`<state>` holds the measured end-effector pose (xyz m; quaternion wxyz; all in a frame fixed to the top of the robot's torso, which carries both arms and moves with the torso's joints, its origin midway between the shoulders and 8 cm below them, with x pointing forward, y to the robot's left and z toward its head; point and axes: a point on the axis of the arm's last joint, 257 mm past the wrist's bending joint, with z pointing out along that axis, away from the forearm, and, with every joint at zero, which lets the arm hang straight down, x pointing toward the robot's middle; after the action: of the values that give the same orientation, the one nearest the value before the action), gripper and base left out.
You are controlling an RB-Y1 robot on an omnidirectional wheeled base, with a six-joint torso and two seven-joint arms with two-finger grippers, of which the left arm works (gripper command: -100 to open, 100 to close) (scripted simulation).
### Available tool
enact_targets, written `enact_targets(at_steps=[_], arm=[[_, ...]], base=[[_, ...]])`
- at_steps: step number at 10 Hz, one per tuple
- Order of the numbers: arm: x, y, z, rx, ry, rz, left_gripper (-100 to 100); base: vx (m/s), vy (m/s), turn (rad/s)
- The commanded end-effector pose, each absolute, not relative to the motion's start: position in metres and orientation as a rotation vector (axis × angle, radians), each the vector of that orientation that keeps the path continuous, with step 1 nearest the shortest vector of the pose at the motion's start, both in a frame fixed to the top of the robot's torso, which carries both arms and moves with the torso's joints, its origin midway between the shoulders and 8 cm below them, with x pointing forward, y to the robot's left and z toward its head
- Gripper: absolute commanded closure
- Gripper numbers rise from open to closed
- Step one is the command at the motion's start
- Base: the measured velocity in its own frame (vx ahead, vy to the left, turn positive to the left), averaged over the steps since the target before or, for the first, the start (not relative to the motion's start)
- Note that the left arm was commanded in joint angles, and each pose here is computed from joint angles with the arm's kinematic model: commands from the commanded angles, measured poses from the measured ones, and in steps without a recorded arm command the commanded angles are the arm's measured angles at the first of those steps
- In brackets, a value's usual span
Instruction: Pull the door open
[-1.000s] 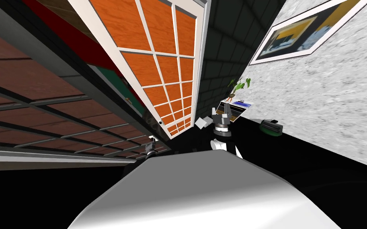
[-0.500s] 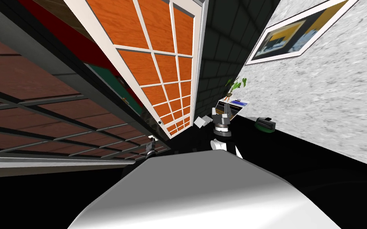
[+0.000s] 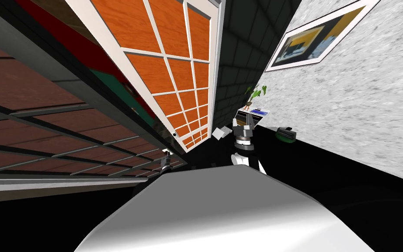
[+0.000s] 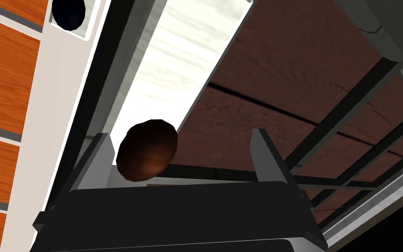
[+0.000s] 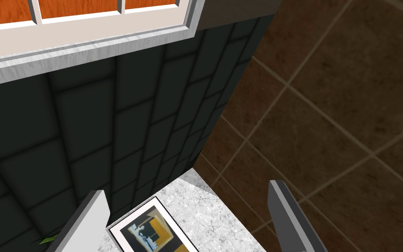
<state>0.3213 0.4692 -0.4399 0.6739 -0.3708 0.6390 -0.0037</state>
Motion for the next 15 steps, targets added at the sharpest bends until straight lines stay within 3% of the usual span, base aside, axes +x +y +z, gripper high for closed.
enact_targets(at_steps=[1,15], arm=[[0.31,0.4871,-0.4379,-0.881,1.412,-0.011,100],[0.3154,0.4927,-0.434,-1.04,1.291,-0.191,100]], base=[[-0.027,0.005,-0.048],[-0.028,0.012,-0.043]])
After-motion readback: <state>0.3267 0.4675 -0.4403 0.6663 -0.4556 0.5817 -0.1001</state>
